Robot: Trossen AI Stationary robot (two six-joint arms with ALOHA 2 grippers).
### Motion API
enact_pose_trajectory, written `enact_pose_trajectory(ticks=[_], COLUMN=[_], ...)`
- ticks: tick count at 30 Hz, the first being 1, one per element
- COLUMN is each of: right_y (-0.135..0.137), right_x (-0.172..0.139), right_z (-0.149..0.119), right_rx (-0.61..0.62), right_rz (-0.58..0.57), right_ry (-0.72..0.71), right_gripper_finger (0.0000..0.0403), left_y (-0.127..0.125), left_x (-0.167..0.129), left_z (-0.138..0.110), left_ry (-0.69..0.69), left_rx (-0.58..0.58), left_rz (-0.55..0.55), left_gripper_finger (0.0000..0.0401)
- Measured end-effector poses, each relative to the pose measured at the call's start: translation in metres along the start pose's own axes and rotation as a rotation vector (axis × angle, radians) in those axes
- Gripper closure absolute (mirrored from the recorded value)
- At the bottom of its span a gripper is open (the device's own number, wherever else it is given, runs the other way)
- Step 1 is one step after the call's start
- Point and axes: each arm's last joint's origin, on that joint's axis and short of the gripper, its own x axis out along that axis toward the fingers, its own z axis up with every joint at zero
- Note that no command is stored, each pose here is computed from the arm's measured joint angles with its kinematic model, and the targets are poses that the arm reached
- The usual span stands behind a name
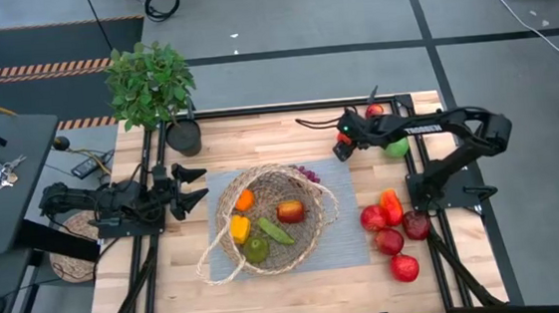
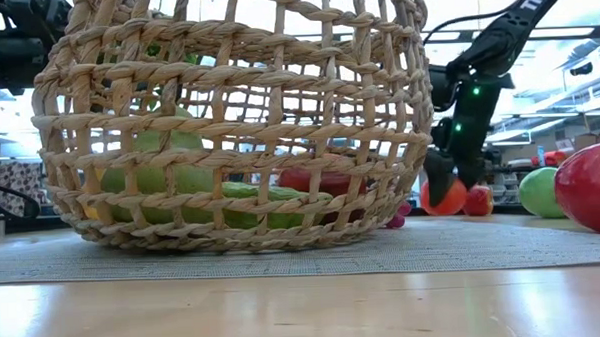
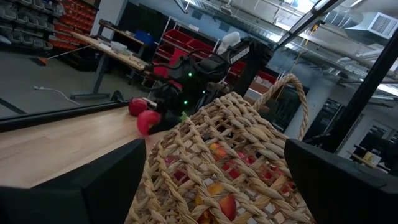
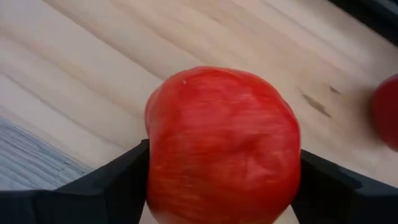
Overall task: Build produce basket
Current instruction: Put the red apple into the brown basket
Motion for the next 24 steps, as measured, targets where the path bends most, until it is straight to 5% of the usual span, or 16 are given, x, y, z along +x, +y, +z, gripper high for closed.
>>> enact_pose_trajectory(ticks=[8, 15, 24], right_y=[0.011, 0.041, 0.072], right_x=[-0.052, -0.152, -0.238], right_z=[0.028, 0.058, 0.045], right_rx=[0.055, 0.008, -0.098], right_rz=[0.226, 0.6, 1.016], right_ry=[-0.145, -0.62, -1.137], right_gripper_finger=[0.0088, 0.0084, 0.0083], left_y=[0.0, 0.0, 0.0], left_x=[0.0, 0.0, 0.0], left_z=[0.0, 0.0, 0.0], left_ry=[0.0, 0.0, 0.0], left_rx=[0.0, 0.0, 0.0], left_rz=[0.0, 0.0, 0.0], left_gripper_finger=[0.0012, 0.0012, 0.0012])
